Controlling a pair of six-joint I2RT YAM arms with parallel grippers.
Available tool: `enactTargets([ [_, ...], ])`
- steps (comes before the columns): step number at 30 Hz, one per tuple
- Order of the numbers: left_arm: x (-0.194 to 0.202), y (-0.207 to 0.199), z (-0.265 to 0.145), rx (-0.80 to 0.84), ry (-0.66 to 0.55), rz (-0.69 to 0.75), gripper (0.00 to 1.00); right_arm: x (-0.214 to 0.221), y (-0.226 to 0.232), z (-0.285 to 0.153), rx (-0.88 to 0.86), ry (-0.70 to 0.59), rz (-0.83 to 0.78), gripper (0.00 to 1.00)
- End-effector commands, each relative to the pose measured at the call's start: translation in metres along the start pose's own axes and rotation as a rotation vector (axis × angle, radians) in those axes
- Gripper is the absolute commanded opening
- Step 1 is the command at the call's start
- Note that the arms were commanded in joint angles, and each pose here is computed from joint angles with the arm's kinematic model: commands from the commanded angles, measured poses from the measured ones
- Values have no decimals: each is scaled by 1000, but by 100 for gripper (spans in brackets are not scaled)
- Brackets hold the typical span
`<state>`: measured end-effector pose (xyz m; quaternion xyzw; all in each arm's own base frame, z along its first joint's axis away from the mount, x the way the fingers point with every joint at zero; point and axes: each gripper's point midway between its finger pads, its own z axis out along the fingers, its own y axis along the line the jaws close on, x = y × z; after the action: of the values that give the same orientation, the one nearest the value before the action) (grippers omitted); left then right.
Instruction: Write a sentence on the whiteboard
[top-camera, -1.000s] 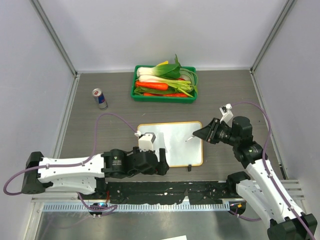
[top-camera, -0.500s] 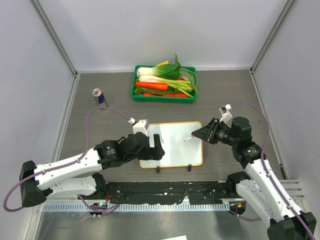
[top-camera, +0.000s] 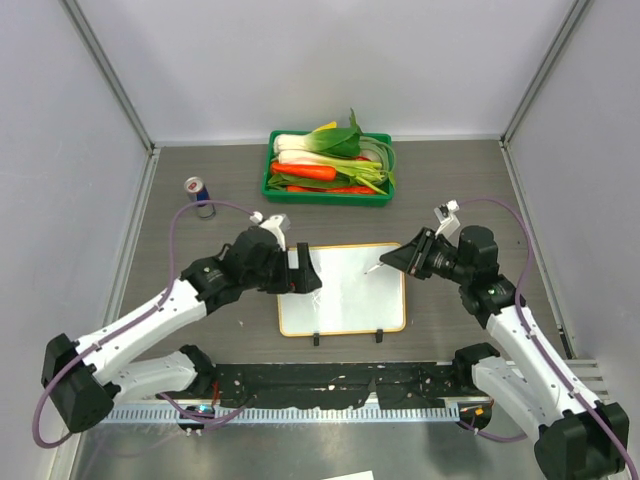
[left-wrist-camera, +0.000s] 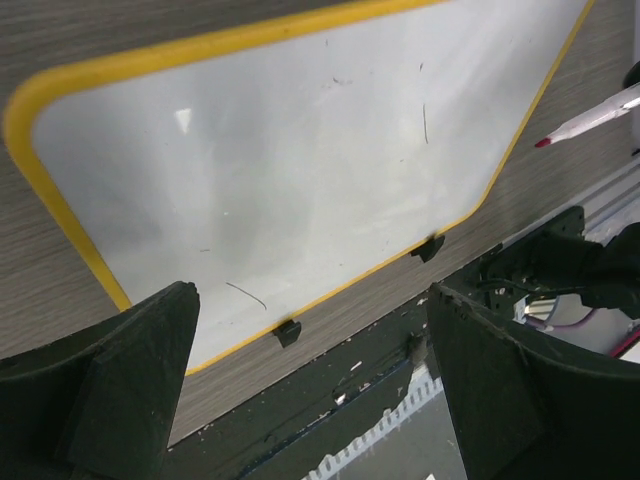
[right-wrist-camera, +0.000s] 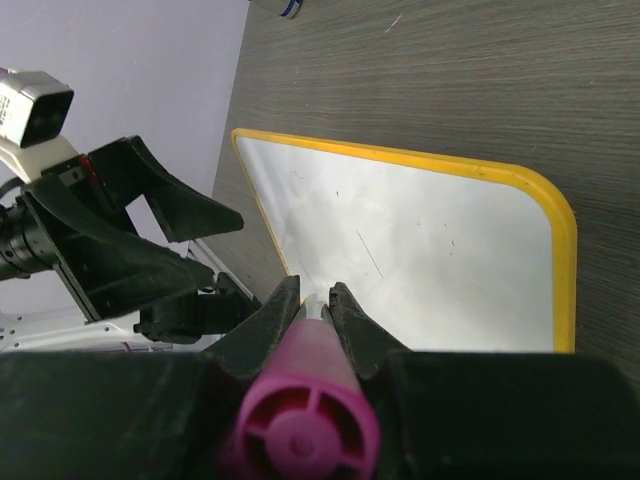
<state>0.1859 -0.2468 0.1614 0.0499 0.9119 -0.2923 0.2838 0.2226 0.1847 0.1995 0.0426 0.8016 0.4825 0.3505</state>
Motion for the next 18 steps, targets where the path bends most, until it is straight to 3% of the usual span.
enactTargets([
  [1,-37,-15,-24,147,-65,-5,100,-18,13,3,-56,-51,-73,1],
  [9,-62,31,-49,184,-119,-167,100,-24,12,7,-45,-55,-106,1],
  [18,-56,99,-63,163,-196,-398,100,-32,10,10,-23,-68,-152,1],
])
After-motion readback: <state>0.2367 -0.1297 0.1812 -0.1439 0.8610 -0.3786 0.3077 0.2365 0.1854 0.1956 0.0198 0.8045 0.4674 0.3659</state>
